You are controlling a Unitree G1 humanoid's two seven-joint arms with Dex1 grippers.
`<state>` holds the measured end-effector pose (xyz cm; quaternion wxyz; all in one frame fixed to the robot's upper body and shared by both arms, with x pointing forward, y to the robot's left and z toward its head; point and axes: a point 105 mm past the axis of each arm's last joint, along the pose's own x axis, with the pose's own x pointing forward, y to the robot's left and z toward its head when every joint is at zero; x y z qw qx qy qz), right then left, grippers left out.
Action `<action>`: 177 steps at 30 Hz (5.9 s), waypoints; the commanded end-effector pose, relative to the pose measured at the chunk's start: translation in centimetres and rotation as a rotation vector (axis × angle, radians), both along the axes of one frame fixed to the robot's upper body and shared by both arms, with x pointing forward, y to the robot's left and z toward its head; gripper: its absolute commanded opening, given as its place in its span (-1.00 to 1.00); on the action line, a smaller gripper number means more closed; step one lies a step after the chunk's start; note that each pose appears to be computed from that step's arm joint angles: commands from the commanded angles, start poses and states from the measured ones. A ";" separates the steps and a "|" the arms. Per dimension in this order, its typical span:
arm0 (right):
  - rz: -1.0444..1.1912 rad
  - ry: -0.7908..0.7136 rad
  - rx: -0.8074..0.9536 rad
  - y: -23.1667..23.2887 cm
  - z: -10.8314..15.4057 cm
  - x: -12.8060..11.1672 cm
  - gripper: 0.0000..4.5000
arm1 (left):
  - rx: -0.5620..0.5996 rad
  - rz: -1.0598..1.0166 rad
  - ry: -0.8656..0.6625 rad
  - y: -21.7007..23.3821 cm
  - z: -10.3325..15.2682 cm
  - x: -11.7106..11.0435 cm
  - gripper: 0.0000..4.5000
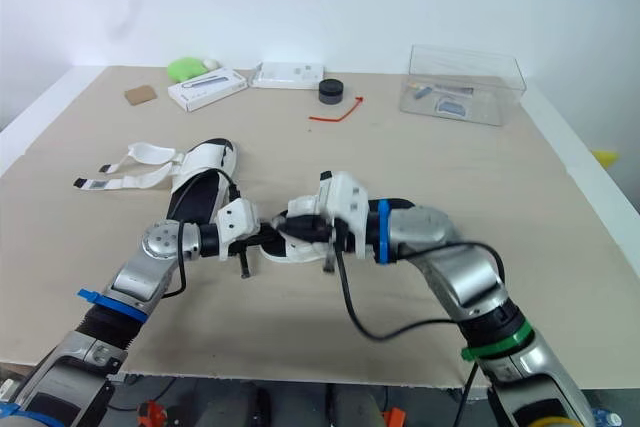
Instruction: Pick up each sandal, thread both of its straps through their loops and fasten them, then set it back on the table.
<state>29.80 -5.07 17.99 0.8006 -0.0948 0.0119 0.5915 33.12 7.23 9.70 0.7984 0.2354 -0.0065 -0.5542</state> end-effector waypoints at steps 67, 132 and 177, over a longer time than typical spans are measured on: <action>-0.091 -0.087 -0.335 -9.7 0.5 7.0 0.99 | 0.078 -0.019 0.070 0.1 -2.2 -1.1 -1.00; -1.572 -0.063 0.283 -16.6 0.2 7.5 -0.99 | -0.481 0.109 0.036 1.8 8.8 -5.5 1.00; 0.199 -0.147 0.120 -1.3 2.7 3.8 0.99 | -0.513 1.132 -0.003 7.7 6.6 -0.5 1.00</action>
